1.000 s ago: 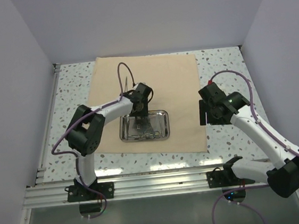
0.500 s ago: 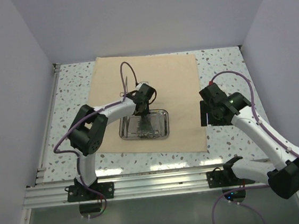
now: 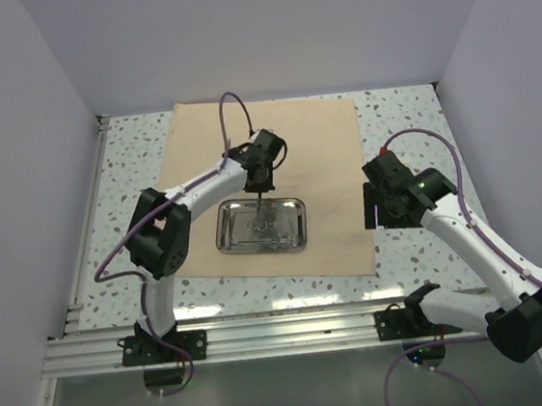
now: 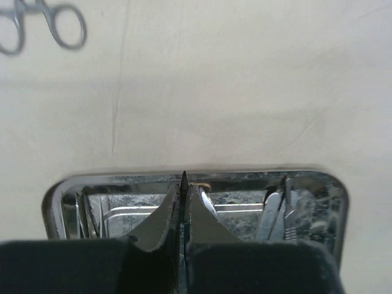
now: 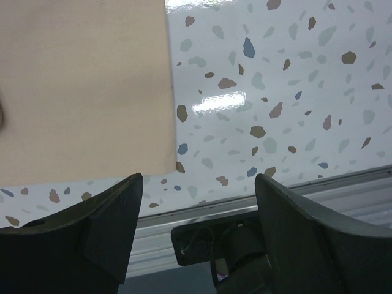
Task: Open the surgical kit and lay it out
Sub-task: Pick up the medical item from the container, then place the medical item in the surgical kit.
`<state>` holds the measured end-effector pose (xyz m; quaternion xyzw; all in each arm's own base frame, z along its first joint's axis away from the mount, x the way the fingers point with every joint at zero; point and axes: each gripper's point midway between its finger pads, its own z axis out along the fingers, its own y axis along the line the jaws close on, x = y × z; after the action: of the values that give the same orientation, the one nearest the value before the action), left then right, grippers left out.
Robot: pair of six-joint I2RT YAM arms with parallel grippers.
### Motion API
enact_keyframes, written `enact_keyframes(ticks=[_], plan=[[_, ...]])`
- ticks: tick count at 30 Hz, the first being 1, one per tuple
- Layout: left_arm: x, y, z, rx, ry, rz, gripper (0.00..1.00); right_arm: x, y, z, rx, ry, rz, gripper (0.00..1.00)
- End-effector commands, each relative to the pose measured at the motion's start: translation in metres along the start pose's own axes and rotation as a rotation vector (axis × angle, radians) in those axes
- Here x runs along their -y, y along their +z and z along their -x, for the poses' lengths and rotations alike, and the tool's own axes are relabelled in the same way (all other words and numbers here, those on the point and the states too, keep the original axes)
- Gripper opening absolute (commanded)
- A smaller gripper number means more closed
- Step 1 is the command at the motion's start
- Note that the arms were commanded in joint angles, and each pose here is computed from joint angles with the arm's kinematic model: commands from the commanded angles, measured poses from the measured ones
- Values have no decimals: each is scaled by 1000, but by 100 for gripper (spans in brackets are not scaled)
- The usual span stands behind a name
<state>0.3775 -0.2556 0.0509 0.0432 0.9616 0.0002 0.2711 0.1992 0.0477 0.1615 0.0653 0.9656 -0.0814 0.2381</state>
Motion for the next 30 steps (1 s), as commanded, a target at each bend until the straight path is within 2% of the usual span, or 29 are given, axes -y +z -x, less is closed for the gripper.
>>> enact_keyframes(ticks=[1,3,9,16,17,18,19,23,26,27,29,30], plan=[[-6,-27,64,123,-6,-16,0,4,-6,7,24,25,-13,78],[-10,-34,93,177,-4,-20,0,4,-5,7,15,21,-18,78],[-51,-12,171,310,-6,32,0,3,-1,7,-12,4,-37,78],[-94,46,231,408,-31,88,0,-11,16,7,-51,14,-31,77],[-93,52,234,410,-35,77,4,-14,17,8,-56,14,-28,77],[-96,62,238,410,-47,69,14,-16,16,12,-54,19,-25,77],[-95,66,239,413,-52,64,37,-18,17,14,-60,16,-28,77],[-93,61,245,436,-78,40,79,-20,12,29,-24,13,-24,77],[-93,37,247,442,-109,16,82,-21,10,35,-8,13,-22,77],[-90,21,248,445,-120,-4,81,-22,10,37,-3,15,-18,77],[-83,15,221,368,-134,-13,76,-26,11,39,1,18,-5,77],[-73,-10,218,380,-135,-30,75,-28,12,41,8,19,3,77]])
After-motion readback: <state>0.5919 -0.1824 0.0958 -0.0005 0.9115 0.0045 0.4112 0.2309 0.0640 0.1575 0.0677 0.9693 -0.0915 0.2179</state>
